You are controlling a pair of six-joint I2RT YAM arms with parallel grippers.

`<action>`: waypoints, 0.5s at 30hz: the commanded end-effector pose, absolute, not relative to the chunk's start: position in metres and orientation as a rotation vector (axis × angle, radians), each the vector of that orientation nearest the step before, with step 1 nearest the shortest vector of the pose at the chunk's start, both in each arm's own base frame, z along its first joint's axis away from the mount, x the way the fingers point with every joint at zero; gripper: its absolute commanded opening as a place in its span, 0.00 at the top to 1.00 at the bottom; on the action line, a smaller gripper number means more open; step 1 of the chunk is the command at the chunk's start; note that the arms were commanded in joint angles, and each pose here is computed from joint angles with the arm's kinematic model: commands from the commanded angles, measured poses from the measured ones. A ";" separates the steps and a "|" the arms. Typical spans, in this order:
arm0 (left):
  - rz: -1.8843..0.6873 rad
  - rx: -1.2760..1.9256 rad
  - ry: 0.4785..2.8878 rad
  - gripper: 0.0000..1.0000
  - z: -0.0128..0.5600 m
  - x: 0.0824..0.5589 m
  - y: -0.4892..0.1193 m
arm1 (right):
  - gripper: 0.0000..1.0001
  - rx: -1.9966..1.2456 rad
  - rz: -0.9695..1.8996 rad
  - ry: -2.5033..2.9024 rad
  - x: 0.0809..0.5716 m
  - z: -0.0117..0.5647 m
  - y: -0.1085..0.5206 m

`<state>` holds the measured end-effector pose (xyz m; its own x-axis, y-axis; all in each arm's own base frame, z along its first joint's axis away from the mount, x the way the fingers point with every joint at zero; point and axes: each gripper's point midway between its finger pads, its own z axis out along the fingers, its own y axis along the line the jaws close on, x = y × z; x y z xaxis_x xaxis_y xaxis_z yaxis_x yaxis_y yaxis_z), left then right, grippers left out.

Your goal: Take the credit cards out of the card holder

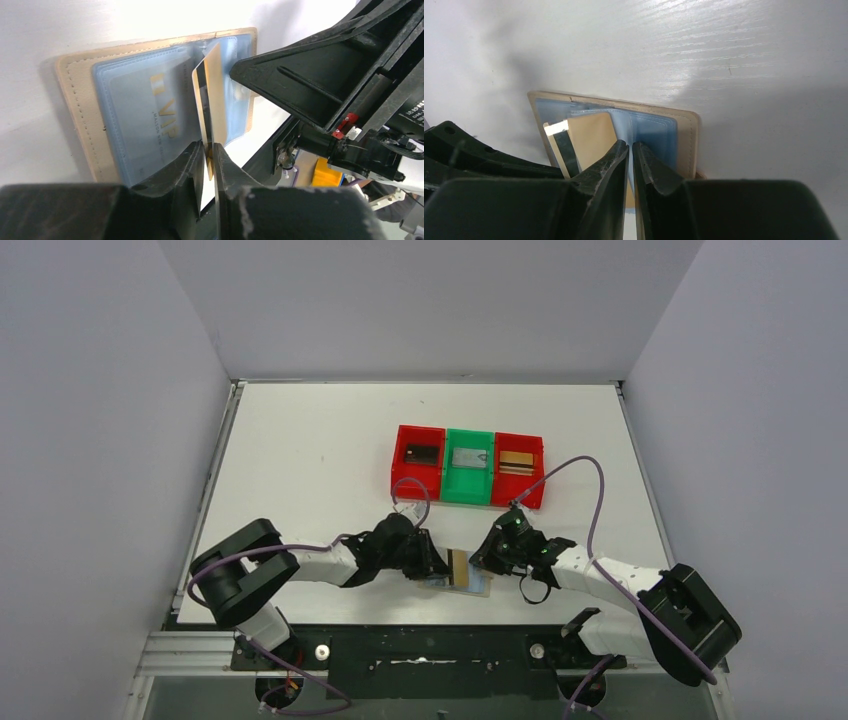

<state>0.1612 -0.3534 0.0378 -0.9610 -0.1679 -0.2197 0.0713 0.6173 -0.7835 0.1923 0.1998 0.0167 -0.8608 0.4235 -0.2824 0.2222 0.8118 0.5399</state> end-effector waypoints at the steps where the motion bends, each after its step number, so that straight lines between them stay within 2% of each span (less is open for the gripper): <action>1: -1.273 -0.054 2.518 0.93 0.051 0.172 -0.362 | 0.87 0.500 0.622 2.624 0.187 0.005 0.185; 4: -1.234 -0.059 2.515 1.00 0.052 0.175 -0.357 | 0.87 0.505 0.619 2.625 0.187 0.004 0.185; 15: -1.125 -0.073 2.496 1.00 0.064 0.175 -0.326 | 0.83 0.471 0.641 2.549 0.199 0.028 0.186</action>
